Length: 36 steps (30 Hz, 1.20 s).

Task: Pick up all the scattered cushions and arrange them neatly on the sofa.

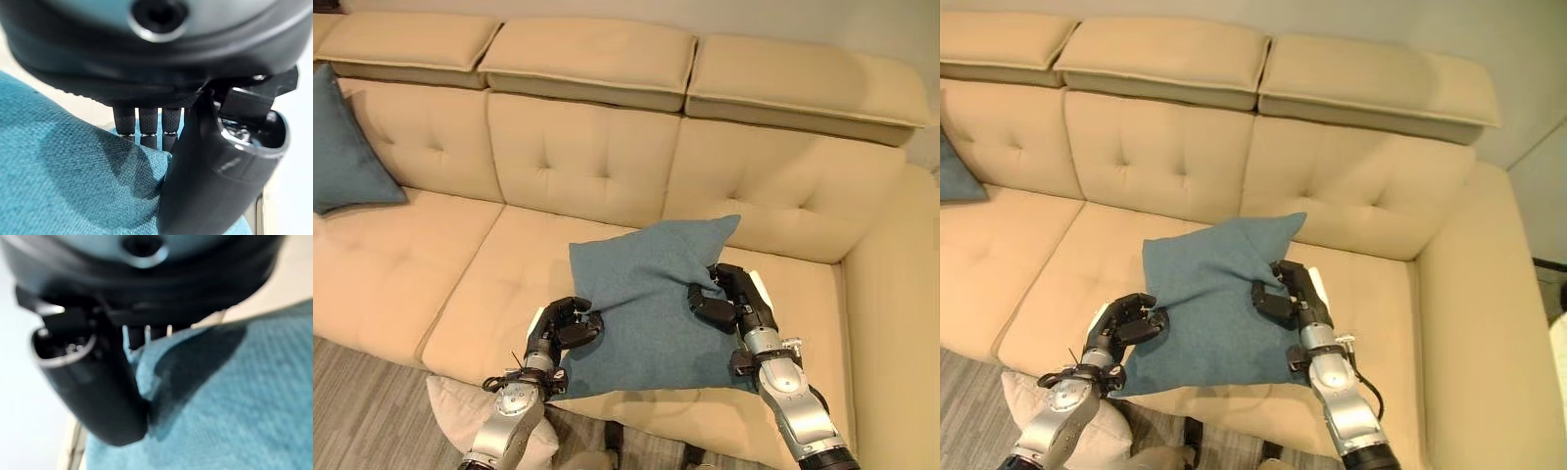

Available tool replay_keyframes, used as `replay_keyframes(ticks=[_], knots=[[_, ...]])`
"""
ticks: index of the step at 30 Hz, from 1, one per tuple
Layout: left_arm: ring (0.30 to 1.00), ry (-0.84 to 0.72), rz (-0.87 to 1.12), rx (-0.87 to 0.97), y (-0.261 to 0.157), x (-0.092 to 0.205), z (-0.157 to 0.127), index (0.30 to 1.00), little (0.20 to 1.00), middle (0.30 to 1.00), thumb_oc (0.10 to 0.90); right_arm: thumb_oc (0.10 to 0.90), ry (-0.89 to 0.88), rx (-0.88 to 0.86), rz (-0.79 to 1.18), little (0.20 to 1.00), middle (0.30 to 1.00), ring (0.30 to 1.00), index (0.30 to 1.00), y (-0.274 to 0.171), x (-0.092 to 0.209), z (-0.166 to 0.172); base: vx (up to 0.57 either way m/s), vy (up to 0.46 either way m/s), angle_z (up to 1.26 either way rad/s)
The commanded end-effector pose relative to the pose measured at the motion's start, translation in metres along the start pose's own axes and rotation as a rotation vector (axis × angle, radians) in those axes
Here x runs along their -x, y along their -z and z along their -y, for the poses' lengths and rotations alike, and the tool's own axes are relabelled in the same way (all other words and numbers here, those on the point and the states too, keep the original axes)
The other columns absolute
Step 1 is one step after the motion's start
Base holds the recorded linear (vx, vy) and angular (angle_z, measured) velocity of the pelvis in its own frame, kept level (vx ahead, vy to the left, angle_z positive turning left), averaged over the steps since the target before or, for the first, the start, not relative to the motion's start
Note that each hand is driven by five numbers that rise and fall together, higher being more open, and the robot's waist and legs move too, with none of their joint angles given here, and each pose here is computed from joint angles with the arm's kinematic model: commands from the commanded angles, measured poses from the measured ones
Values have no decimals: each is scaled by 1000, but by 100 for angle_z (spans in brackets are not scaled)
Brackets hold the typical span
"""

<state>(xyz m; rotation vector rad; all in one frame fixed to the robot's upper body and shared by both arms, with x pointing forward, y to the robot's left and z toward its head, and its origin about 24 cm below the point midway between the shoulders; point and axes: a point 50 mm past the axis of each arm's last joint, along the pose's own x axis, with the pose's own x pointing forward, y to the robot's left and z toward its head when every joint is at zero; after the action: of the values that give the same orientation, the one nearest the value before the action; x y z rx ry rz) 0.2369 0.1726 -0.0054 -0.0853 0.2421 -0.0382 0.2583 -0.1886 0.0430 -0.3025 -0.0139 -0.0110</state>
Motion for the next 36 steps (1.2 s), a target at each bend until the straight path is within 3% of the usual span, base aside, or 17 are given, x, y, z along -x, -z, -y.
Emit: replay_keyframes(ticks=[1, 7, 14, 18, 23, 25, 26, 27, 28, 32, 36], knots=[[300, 135, 541, 67, -110, -18, 43, 300, 300, 300, 400, 400, 62, 39, 322, 300, 300, 300, 300, -55, -11, 11, -66, -16, -7], [300, 133, 674, 55, -151, -35, 59, 300, 300, 300, 400, 400, 108, 64, 479, 300, 300, 300, 300, -96, -40, 8, -92, -5, -9], [300, 116, 998, -79, -270, -51, 88, 300, 300, 300, 400, 400, 178, 76, 824, 300, 300, 300, 300, -206, -78, -4, -87, 9, -6], [300, 100, 1224, -146, -338, -30, 105, 300, 300, 300, 400, 400, 264, 121, 1022, 300, 300, 300, 300, -265, -77, -3, -19, 4, -1], [300, 96, 1462, -187, -383, 7, 133, 300, 300, 300, 400, 400, 507, 282, 1255, 300, 300, 300, 300, -310, -62, 6, -13, -2, 1], [300, 105, 1479, -213, -395, 11, 147, 300, 300, 300, 400, 400, 580, 361, 1248, 300, 300, 300, 300, -317, -67, 12, -46, -10, 6], [526, 102, 1472, -242, -404, 10, 156, 526, 526, 526, 551, 400, 622, 373, 1212, 300, 300, 300, 300, -319, -73, 15, -59, -5, 6], [900, 88, 1461, -258, -411, 9, 161, 900, 900, 900, 800, 595, 640, 368, 1165, 592, 592, 592, 592, -319, -80, 16, -85, 2, 4], [900, 71, 1417, -225, -418, 4, 164, 900, 900, 900, 800, 800, 648, 376, 1051, 900, 900, 900, 900, -314, -96, 17, -68, -6, 0], [900, 100, 1335, -145, -416, -6, 168, 900, 900, 900, 800, 800, 642, 367, 919, 900, 900, 900, 900, -310, -115, 17, -25, -3, -1], [900, 127, 1198, -113, -388, -30, 159, 900, 900, 900, 800, 800, 604, 434, 845, 900, 900, 900, 900, -309, -125, 22, 0, 0, 0]])
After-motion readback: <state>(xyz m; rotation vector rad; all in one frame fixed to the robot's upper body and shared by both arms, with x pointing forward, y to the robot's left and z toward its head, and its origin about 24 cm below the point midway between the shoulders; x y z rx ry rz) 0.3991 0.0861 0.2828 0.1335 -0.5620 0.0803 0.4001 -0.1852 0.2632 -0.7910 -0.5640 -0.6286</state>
